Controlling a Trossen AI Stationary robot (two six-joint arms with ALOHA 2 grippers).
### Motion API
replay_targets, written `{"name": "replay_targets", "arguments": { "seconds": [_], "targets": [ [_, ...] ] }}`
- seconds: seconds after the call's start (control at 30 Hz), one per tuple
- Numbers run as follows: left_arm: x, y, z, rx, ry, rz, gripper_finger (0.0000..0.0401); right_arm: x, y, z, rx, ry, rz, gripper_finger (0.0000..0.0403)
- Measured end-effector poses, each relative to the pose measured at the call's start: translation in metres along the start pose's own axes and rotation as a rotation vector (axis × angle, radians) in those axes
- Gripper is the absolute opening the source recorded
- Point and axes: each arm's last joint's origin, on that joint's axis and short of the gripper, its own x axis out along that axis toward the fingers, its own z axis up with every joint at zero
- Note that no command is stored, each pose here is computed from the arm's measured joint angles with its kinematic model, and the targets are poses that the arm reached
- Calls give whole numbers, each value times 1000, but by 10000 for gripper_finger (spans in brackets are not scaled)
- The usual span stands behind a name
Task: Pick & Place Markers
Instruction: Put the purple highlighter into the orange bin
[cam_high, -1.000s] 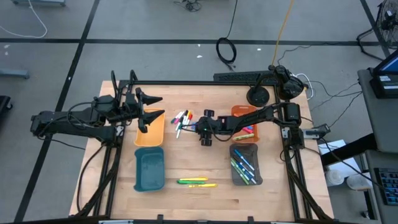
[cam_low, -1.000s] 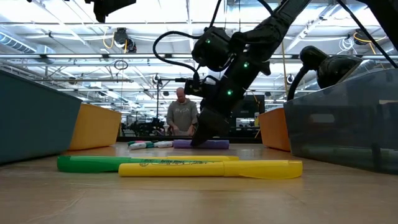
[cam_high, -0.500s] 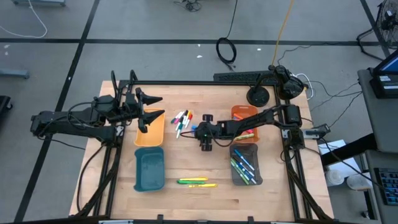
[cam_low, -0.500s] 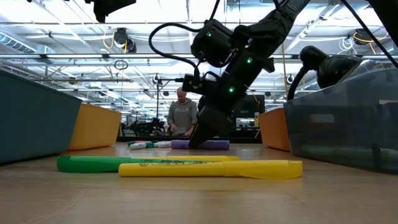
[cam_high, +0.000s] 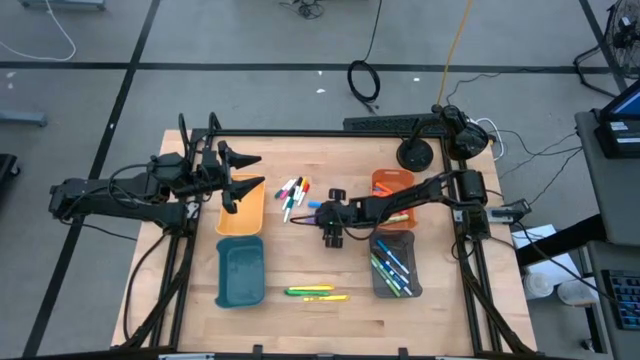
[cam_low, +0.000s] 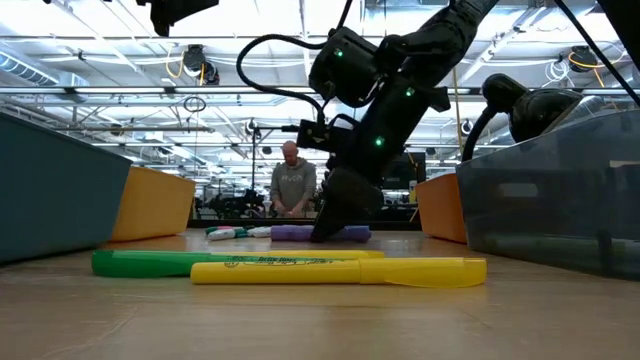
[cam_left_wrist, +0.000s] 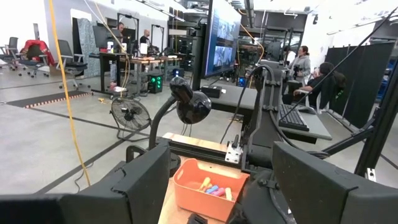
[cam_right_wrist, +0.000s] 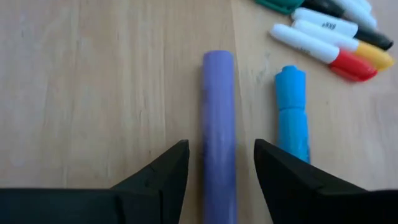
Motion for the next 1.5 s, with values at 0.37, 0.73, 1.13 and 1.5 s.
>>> {"name": "replay_targets", "arguments": {
  "seconds": [0.37, 0.73, 1.13, 1.5],
  "targets": [
    [0, 0, 0, 0, 0, 0, 282, -3, 10, -5, 124, 64, 113, 171],
    [0, 0, 0, 0, 0, 0, 282, -6, 29, -1, 5, 7, 170, 171],
    [0, 0, 0, 0, 0, 0, 282, -4, 31, 2, 46, -50, 172, 171],
    [0, 0, 0, 0, 0, 0, 282, -2, 31, -9, 42, -35, 165, 149]
  ]
}}
